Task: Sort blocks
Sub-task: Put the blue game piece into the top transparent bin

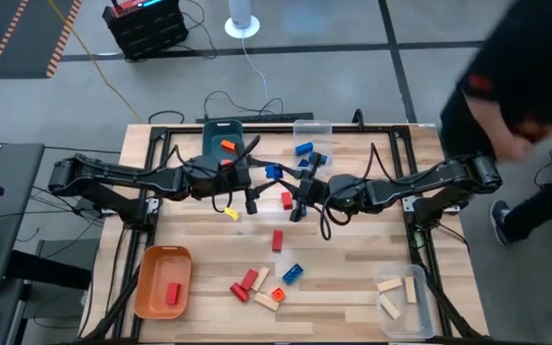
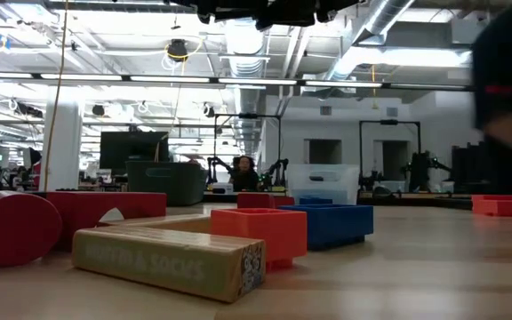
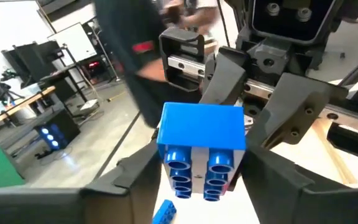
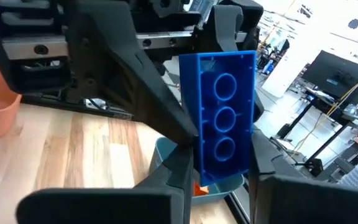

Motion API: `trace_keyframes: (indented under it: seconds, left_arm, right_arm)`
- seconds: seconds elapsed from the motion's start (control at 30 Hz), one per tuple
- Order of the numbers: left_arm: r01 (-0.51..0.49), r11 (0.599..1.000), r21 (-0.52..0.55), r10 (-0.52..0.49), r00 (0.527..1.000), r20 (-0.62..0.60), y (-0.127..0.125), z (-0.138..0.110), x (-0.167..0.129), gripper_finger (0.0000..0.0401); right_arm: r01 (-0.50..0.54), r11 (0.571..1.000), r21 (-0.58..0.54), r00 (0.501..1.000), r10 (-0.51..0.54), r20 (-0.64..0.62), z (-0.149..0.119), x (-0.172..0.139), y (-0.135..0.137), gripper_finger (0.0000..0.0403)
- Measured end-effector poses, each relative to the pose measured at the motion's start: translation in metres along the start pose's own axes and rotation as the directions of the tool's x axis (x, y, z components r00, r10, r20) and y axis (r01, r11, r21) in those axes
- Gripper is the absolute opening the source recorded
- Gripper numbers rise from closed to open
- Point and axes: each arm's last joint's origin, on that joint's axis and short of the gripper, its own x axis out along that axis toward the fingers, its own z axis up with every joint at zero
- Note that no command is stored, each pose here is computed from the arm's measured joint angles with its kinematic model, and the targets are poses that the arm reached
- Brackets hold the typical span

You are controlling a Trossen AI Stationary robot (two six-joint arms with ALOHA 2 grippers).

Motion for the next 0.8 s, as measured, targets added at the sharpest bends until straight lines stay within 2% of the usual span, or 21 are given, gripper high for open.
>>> trace_keyframes:
  seconds: [0.23,0.37,0.57,0.7,0.8]
  left_arm:
    - [-0.010,1.000,-0.007,0.010,1.000,-0.006,0.001,0.000,-0.001,0.0263]
    - [-0.005,1.000,0.002,0.005,0.999,-0.039,0.001,0.000,-0.002,0.0270]
    - [-0.010,1.000,0.018,0.012,0.996,-0.091,0.003,0.001,-0.004,0.0271]
    - [0.000,1.000,0.022,0.004,0.987,-0.161,0.003,-0.002,-0.007,0.0271]
    - [0.020,1.000,0.005,-0.018,0.969,-0.245,0.002,-0.009,-0.011,0.0271]
  right_arm:
    - [0.009,1.000,-0.003,1.000,-0.009,-0.011,-0.001,0.000,0.000,0.0072]
    - [0.012,1.000,-0.007,0.999,-0.012,-0.030,-0.003,0.000,0.000,0.0072]
    - [0.076,0.997,-0.022,0.993,-0.078,-0.088,-0.007,0.000,-0.001,0.0072]
    - [0.142,0.989,-0.038,0.972,-0.147,-0.182,-0.015,-0.001,-0.015,0.0072]
    - [0.196,0.981,-0.012,0.927,-0.189,-0.324,-0.036,0.005,-0.034,0.0072]
